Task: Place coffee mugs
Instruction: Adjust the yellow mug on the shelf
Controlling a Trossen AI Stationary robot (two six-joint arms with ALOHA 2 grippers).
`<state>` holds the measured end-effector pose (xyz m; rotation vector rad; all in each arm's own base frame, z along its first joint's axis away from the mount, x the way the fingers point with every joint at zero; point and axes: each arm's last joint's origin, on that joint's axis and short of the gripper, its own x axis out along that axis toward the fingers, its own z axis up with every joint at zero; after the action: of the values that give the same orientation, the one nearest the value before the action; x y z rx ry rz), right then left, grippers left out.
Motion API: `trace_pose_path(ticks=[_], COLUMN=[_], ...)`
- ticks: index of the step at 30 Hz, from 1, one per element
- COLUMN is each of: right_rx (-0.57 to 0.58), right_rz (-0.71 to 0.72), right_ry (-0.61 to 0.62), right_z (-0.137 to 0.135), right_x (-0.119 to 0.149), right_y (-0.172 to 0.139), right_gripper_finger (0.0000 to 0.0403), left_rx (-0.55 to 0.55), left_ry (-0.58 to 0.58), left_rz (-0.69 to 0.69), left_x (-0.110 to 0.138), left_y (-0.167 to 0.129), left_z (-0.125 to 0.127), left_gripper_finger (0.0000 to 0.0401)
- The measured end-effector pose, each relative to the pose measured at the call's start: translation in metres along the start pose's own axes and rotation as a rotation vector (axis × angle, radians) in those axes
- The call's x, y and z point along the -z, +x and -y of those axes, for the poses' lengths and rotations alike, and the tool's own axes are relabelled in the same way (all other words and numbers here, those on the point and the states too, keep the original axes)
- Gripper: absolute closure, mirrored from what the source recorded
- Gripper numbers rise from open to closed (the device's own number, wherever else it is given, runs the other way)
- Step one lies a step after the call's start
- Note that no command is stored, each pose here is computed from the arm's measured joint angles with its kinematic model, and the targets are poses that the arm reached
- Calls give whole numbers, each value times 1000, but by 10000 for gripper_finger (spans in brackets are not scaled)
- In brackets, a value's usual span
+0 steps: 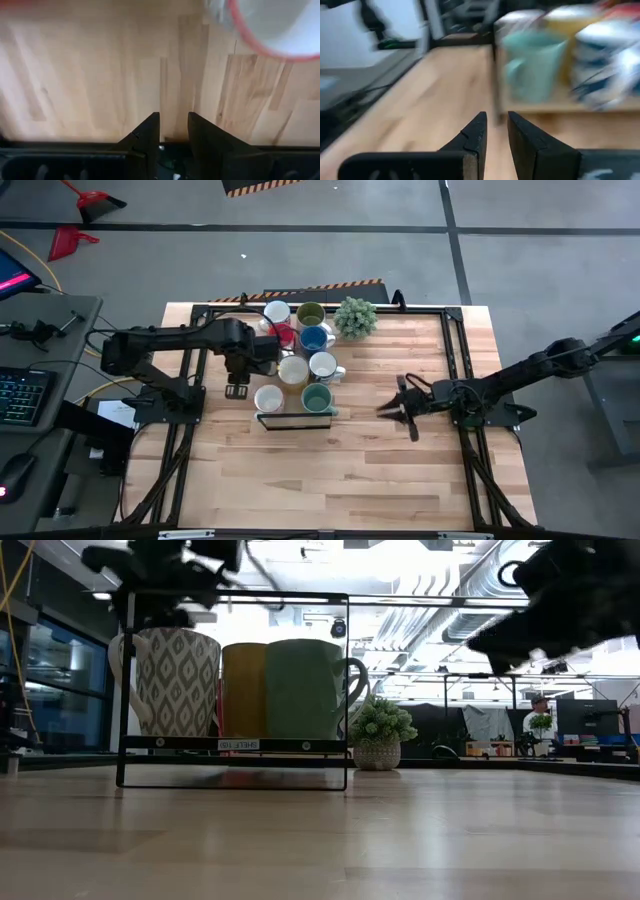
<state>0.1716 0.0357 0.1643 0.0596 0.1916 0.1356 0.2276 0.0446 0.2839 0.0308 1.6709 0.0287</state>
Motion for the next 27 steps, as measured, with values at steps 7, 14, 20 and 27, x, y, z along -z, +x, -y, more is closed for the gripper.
trace_pose_path(ticks=[7, 14, 20, 27], right_rx=[238, 455, 604, 326], right_rz=[128, 83, -38, -92], right_ry=[-179, -277, -106, -58], right_z=[14, 47, 86, 111], right_x=[-49, -112, -157, -194], right_y=[10, 13, -5, 11], right_gripper_finger=[345, 345, 345, 345], left_rx=[59, 42, 0, 55], left_ry=[-145, -349, -459, -544], left_rz=[52, 426, 835, 1031], left_x=[52, 105, 146, 149], left_y=[14, 2, 8, 40], left_z=[-6, 6, 19, 22], left_gripper_finger=[309, 309, 309, 313])
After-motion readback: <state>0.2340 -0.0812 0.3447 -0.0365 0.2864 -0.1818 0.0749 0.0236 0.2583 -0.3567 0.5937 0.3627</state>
